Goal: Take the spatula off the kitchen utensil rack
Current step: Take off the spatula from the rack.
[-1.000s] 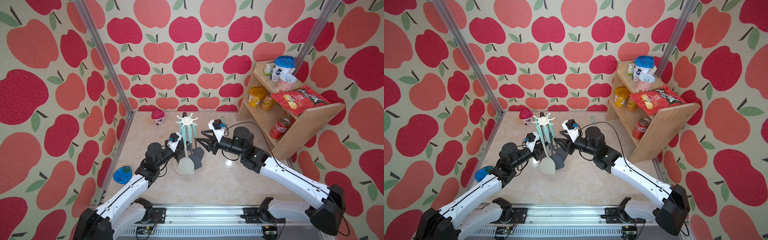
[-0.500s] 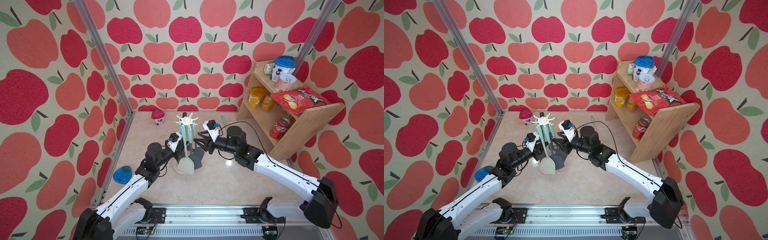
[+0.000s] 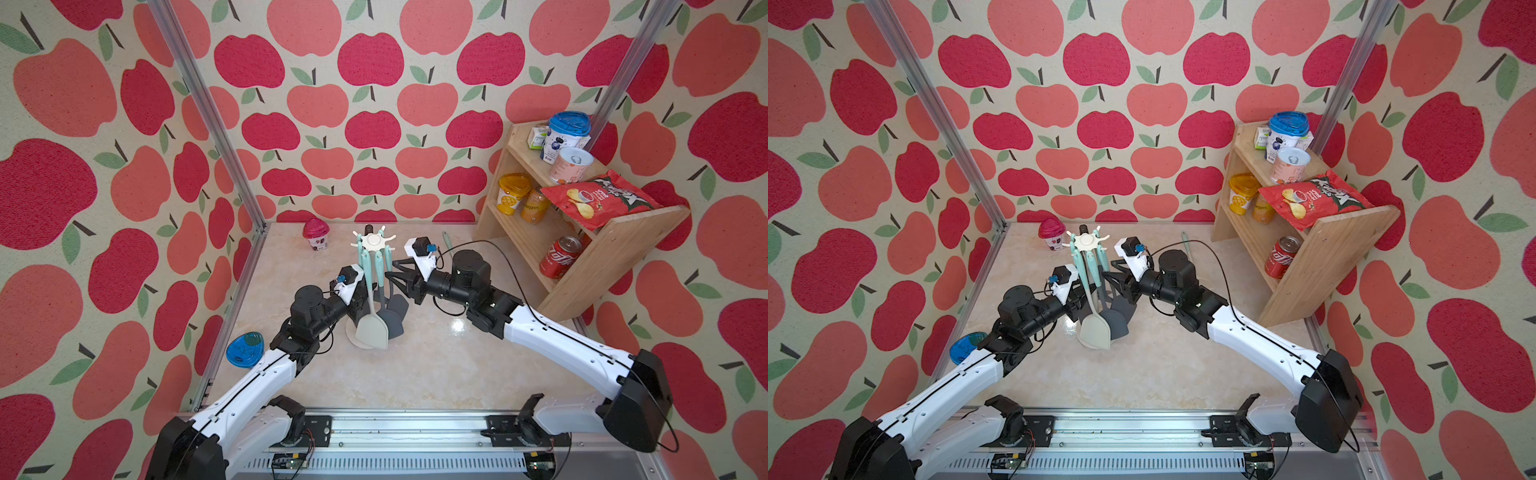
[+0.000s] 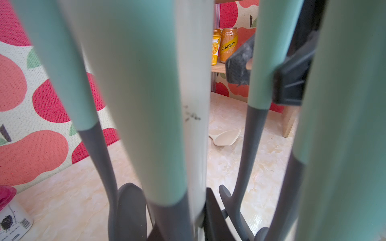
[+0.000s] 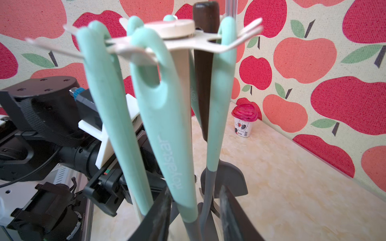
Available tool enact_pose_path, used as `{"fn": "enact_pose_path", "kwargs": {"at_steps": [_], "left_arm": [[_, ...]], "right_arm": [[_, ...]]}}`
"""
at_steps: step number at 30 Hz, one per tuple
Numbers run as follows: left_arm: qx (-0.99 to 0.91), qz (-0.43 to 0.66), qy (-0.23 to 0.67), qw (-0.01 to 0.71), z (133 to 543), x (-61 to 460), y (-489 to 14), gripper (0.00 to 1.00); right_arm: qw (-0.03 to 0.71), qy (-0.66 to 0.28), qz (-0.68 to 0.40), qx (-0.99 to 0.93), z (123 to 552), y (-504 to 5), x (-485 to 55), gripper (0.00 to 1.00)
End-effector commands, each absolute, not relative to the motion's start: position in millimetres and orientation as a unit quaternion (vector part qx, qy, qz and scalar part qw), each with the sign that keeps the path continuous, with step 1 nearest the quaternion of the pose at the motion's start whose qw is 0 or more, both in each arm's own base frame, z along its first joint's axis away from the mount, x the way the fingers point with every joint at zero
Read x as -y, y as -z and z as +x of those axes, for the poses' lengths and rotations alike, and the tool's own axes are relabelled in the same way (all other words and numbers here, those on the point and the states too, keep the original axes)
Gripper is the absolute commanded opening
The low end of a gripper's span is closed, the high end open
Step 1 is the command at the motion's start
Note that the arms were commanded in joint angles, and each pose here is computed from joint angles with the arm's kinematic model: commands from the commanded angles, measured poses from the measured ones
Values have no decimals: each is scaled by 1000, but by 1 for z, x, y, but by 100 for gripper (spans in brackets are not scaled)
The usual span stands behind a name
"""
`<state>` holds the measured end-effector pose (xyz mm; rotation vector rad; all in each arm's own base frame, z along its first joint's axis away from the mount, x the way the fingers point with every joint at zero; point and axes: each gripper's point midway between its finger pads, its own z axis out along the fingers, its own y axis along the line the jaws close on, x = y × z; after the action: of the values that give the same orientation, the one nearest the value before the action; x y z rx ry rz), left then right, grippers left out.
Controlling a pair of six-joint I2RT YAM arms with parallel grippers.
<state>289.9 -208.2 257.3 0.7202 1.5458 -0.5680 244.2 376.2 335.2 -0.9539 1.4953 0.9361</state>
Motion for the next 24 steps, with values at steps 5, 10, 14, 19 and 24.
{"fn": "enact_pose_path", "kwargs": {"at_steps": [5,10,14,19,24], "left_arm": [[-732,338,227,547,284,206,-198,0],[-732,337,227,546,284,206,-197,0],[-733,337,226,545,284,205,-196,0],[-734,338,225,545,284,205,-195,0],[-735,338,225,543,285,205,-194,0]], "right_arm": [[550,-401,-408,-608,239,-344,-378,37],[548,-402,-413,-607,237,-343,-379,27],[553,-391,-411,-610,239,-344,-375,17],[561,-381,-408,-611,237,-347,-368,5],[568,-371,-404,-614,238,-349,-362,0]]}}
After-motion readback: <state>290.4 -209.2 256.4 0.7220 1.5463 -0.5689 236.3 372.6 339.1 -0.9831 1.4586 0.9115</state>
